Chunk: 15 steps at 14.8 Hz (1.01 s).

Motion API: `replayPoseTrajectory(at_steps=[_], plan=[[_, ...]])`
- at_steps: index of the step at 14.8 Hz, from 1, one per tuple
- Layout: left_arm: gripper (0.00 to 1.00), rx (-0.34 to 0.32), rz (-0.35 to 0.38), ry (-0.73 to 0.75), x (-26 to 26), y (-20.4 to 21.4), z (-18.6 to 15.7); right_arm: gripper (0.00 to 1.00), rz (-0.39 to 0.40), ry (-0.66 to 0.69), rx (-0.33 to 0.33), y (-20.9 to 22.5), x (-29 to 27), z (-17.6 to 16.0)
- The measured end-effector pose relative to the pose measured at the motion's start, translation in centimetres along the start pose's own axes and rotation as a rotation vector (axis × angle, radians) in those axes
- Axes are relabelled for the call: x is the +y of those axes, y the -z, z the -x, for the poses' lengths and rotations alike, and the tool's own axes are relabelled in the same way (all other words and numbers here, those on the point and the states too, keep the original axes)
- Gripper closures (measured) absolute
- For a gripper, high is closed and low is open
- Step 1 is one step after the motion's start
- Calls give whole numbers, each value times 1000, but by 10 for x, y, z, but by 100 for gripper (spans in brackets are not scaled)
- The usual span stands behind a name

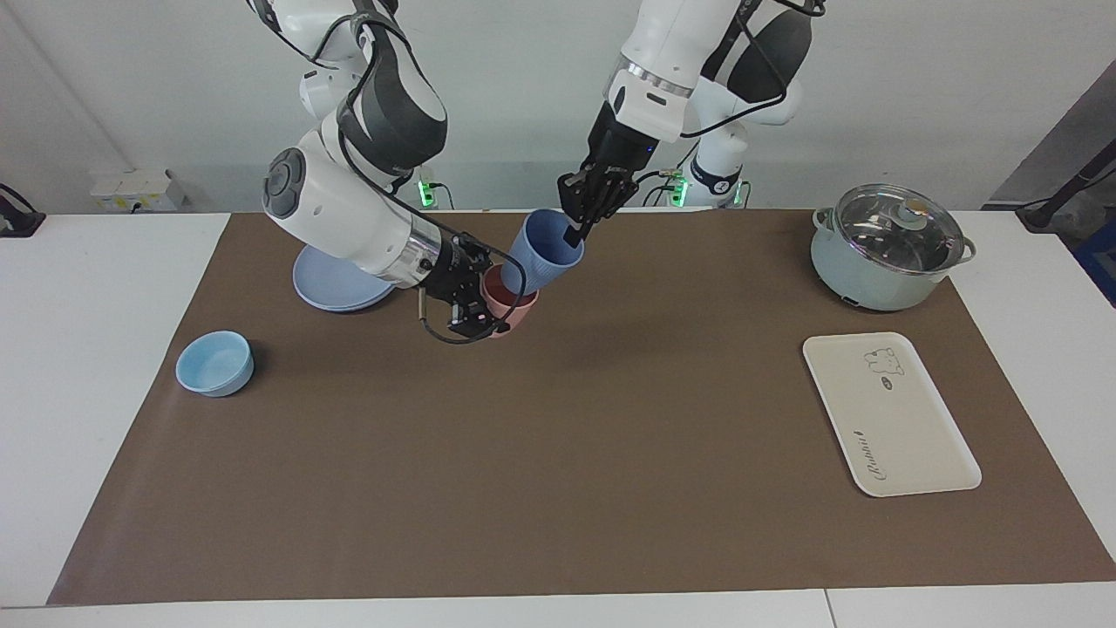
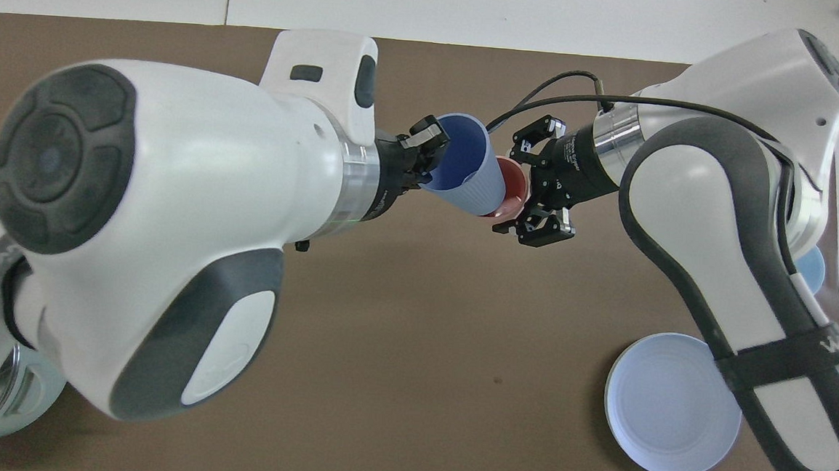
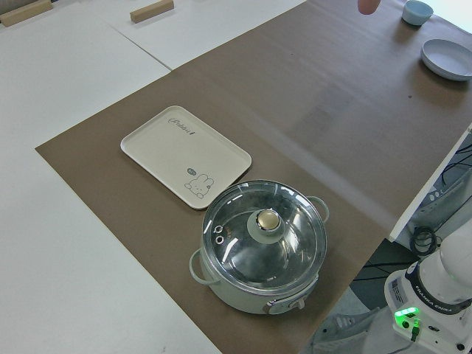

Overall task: Place cup on tray
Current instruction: 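Grasp the blue cup with the left gripper and pull it from the pink cup, then carry the blue cup onto the tray with the left gripper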

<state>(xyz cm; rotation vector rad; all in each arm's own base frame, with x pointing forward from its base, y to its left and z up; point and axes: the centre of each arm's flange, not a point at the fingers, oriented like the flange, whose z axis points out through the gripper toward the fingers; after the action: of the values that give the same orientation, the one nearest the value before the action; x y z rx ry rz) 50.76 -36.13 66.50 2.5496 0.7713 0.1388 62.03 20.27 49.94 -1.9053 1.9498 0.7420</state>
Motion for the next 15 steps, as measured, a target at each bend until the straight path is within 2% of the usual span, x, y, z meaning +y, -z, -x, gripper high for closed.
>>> replayPoseTrajectory(at_steps=[4,6,8,11,13,15], plan=[[95,18,17,31,-12,35,-20,19,-18,-9,-4,13,-7,-22],[95,29,-6,14,-28,40,-39,19,-31,-7,-7,23,-11,-47],[95,53,-48,-28,-67,40,-88,19,-46,0,-47,39,-18,-100],[95,86,-116,-136,-152,45,-176,19,-59,47,-115,46,-15,-192],[95,116,-140,-208,-206,46,-227,19,-71,73,-153,33,-15,-235],[95,142,-165,-281,-260,44,-273,19,-66,86,-164,-1,-20,-263]])
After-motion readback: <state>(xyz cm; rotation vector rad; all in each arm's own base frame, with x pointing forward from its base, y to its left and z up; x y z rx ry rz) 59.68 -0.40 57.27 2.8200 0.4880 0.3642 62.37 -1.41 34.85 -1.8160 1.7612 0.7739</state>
